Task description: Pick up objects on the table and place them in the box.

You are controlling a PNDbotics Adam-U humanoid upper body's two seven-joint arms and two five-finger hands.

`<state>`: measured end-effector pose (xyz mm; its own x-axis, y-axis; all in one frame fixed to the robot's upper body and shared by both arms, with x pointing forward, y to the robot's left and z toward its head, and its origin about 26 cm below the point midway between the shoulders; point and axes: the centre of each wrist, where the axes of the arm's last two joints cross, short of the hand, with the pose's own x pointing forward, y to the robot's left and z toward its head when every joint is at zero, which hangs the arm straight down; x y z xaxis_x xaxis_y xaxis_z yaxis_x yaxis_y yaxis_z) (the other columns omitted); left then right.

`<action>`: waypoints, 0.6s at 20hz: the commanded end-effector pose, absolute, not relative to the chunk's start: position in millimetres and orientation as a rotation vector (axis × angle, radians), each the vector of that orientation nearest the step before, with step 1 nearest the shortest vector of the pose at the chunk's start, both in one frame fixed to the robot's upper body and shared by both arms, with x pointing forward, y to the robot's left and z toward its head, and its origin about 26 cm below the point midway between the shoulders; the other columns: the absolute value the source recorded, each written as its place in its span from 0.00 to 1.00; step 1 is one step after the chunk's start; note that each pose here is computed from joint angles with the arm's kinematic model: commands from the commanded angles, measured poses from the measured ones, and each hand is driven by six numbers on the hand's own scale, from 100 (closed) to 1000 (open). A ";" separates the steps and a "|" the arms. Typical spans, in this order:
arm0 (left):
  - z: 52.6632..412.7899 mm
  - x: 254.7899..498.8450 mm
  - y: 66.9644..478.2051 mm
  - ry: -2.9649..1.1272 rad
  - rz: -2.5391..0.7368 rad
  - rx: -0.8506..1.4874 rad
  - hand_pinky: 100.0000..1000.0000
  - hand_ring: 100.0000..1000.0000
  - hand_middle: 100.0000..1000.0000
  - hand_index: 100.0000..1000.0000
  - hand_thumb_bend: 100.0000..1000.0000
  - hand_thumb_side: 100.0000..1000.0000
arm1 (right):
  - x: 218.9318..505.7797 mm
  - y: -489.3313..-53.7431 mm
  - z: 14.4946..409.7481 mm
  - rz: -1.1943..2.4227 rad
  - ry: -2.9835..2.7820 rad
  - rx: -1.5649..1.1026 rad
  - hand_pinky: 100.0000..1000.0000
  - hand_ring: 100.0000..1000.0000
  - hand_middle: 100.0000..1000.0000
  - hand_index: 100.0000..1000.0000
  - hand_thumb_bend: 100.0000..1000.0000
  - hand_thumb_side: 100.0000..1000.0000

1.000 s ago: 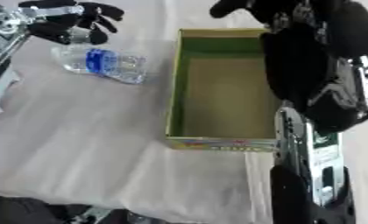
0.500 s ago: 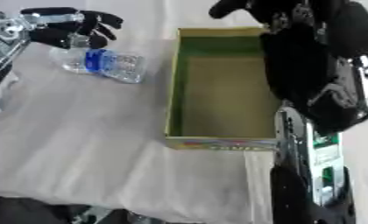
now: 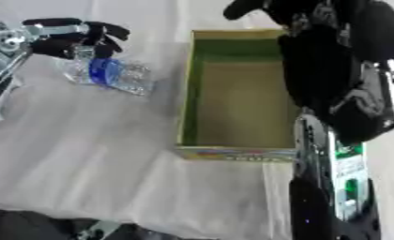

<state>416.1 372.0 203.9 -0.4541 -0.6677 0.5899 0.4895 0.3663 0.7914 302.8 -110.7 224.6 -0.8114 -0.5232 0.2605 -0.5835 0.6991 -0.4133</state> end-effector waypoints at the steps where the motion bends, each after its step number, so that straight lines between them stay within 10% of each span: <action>1: 221.3 410.7 381.5 -1.553 -1.355 0.213 0.72 0.86 1.00 0.93 0.25 0.79 | 298.8 -108.9 232.2 0.759 -2.810 0.926 0.58 0.73 0.84 0.87 0.00 1.00; 12: 234.5 409.0 383.9 -1.587 -1.344 0.264 0.72 0.86 1.00 0.93 0.21 0.79 | 299.0 -109.2 230.8 0.759 -2.805 0.923 0.58 0.73 0.84 0.87 0.00 1.00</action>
